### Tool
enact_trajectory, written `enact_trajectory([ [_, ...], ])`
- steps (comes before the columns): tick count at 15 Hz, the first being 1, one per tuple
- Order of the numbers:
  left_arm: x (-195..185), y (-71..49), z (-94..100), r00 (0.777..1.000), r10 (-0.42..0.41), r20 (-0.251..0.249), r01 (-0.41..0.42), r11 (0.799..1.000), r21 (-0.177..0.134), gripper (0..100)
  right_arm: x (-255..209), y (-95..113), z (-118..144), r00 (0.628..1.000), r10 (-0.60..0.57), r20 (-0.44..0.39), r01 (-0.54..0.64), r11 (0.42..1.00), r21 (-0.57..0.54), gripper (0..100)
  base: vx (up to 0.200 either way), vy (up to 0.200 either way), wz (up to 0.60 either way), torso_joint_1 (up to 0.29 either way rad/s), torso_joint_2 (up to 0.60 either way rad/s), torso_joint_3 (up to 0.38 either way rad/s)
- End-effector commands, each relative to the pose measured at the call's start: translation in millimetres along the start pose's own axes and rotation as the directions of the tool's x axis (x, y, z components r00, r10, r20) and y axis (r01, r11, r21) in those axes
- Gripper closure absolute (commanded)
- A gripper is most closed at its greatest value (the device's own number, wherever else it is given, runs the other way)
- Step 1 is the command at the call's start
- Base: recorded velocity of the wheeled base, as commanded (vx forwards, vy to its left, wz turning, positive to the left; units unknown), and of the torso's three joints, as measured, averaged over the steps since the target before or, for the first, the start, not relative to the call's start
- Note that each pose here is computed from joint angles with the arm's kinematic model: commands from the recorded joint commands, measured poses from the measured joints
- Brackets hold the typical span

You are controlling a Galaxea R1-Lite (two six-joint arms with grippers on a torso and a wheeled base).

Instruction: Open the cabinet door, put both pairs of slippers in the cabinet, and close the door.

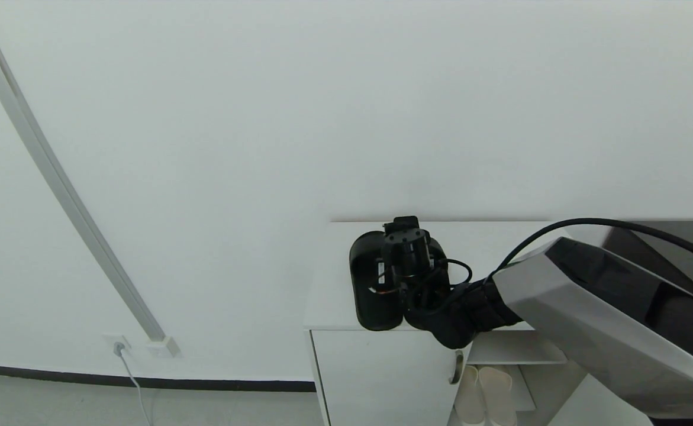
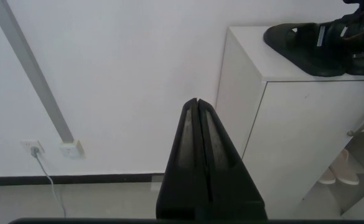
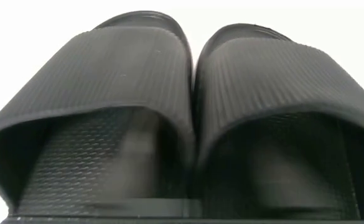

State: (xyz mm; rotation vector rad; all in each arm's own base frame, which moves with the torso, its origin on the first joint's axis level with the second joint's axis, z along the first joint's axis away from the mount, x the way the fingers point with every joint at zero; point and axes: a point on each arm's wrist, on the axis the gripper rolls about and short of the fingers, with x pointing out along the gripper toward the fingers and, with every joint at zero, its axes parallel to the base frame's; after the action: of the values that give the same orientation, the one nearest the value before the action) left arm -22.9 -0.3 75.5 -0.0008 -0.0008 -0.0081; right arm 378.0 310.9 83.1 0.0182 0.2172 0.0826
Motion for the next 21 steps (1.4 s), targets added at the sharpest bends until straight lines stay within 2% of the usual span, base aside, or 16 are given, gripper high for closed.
enact_trajectory([
  [1, 0.1, 0.0, 0.0, 1.0, 0.0, -0.001, 0.0, 1.0, -0.001, 100, 0.6, 0.3, -1.3, 1.0, -0.002, -0.001, 0.002, 1.0, -0.002, 100, 0.0, 0.0, 0.0, 0.0, 0.0, 0.0],
  [4, 0.1, 0.0, 0.0, 1.0, 0.0, -0.001, 0.0, 1.0, -0.001, 100, -10.1, -1.5, 20.5, 0.999, 0.007, 0.033, -0.008, 1.0, 0.022, 100, 0.0, 0.0, 0.0, 0.0, 0.0, 0.0],
  [7, 0.1, 0.0, 0.0, 1.0, 0.0, -0.001, 0.0, 1.0, 0.001, 100, -44.7, -8.3, 41.2, 0.998, 0.047, 0.034, -0.047, 0.999, 0.009, 100, 0.0, 0.0, 0.0, 0.0, 0.0, 0.0],
  [10, 0.1, 0.0, 0.0, 1.0, -0.001, -0.001, 0.001, 1.0, 0.002, 100, -118.6, -38.7, 61.3, 0.968, 0.25, -0.021, -0.251, 0.968, -0.021, 100, 0.0, 0.0, 0.0, 0.0, 0.0, 0.0],
  [14, 0.1, 0.0, 0.0, 1.0, -0.001, -0.001, 0.001, 1.0, 0.004, 100, -189.6, -84.9, 54.6, 0.914, 0.394, -0.096, -0.398, 0.917, -0.035, 100, 0.0, 0.0, 0.0, 0.0, 0.0, 0.0],
  [17, 0.1, 0.0, 0.0, 1.0, 0.0, -0.001, 0.0, 1.0, 0.002, 100, -214.1, -89.8, 45.0, 0.893, 0.432, -0.123, -0.441, 0.896, -0.05, 100, 0.0, 0.0, 0.0, 0.0, 0.0, 0.0],
  [21, 0.1, -0.1, 0.0, 1.0, -0.003, -0.001, 0.003, 1.0, 0.001, 100, -211.7, -89.3, 40.6, 0.894, 0.425, -0.14, -0.435, 0.899, -0.052, 100, 0.0, 0.0, 0.0, 0.0, 0.0, 0.0],
])
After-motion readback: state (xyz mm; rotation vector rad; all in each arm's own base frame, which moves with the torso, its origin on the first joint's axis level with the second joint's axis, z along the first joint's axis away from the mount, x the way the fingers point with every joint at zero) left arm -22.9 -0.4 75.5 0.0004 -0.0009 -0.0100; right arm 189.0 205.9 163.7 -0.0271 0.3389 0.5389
